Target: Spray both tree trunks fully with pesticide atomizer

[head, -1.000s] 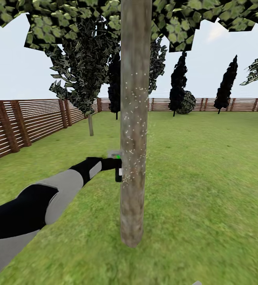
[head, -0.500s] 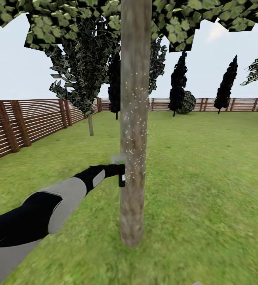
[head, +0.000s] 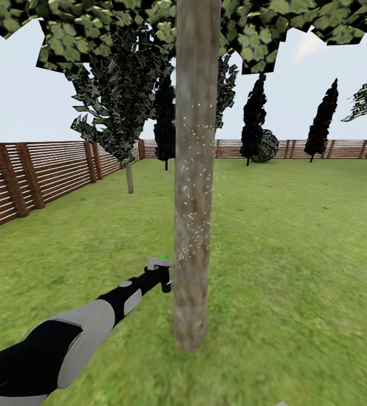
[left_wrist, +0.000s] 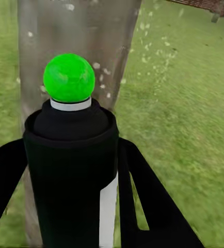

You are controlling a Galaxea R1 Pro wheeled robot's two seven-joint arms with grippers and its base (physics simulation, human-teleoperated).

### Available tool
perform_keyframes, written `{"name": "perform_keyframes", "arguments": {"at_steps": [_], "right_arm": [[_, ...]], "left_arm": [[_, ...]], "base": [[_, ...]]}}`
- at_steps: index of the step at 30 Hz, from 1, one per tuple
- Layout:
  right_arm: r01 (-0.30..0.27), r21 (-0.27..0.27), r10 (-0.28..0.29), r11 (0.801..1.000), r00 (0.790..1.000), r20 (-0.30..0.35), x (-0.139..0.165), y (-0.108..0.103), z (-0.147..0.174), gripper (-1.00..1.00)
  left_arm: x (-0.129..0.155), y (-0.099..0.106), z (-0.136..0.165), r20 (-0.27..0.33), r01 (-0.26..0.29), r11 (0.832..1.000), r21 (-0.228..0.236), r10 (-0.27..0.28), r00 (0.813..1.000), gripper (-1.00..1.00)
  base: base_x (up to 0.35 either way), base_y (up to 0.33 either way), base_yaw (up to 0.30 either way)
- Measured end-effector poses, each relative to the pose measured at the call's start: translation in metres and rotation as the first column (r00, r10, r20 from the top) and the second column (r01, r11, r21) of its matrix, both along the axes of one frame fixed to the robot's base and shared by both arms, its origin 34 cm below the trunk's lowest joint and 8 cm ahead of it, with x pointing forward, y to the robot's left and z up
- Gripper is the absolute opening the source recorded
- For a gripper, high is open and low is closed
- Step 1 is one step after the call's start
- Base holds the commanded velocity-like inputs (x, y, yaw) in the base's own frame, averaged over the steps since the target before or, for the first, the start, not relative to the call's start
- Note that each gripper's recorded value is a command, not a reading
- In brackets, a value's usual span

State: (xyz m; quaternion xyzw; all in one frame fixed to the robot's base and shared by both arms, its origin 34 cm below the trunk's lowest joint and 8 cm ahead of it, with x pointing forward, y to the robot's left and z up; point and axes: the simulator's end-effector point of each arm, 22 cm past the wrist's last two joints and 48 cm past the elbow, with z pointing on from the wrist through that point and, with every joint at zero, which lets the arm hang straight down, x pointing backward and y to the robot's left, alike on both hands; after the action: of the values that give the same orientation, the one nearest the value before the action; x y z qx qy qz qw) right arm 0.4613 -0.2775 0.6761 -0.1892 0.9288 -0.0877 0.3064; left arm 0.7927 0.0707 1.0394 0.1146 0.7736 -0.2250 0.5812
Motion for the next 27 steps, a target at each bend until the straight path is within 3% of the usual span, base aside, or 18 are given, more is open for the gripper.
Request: {"name": "perform_keyframes", "arguments": {"at_steps": [8,27], "right_arm": [[0.0,0.001,0.0,1.0,1.0,0.0,-0.0001,0.0009,0.0,1.0],[-0.003,0.002,0.003,1.0,1.0,-0.005,-0.0026,0.0023,-0.0014,1.0]], "left_arm": [[-0.0002,0.0048,-0.0032,-0.005,-0.006,1.0,0.005,0.006,1.0,-1.0],[-0.0006,0.0043,-0.0034,-0.007,-0.003,1.0,0.003,0.003,1.0,-1.0]], "base": [[0.021,0.343,-0.041],[0.072,0.348,-0.29]]}}
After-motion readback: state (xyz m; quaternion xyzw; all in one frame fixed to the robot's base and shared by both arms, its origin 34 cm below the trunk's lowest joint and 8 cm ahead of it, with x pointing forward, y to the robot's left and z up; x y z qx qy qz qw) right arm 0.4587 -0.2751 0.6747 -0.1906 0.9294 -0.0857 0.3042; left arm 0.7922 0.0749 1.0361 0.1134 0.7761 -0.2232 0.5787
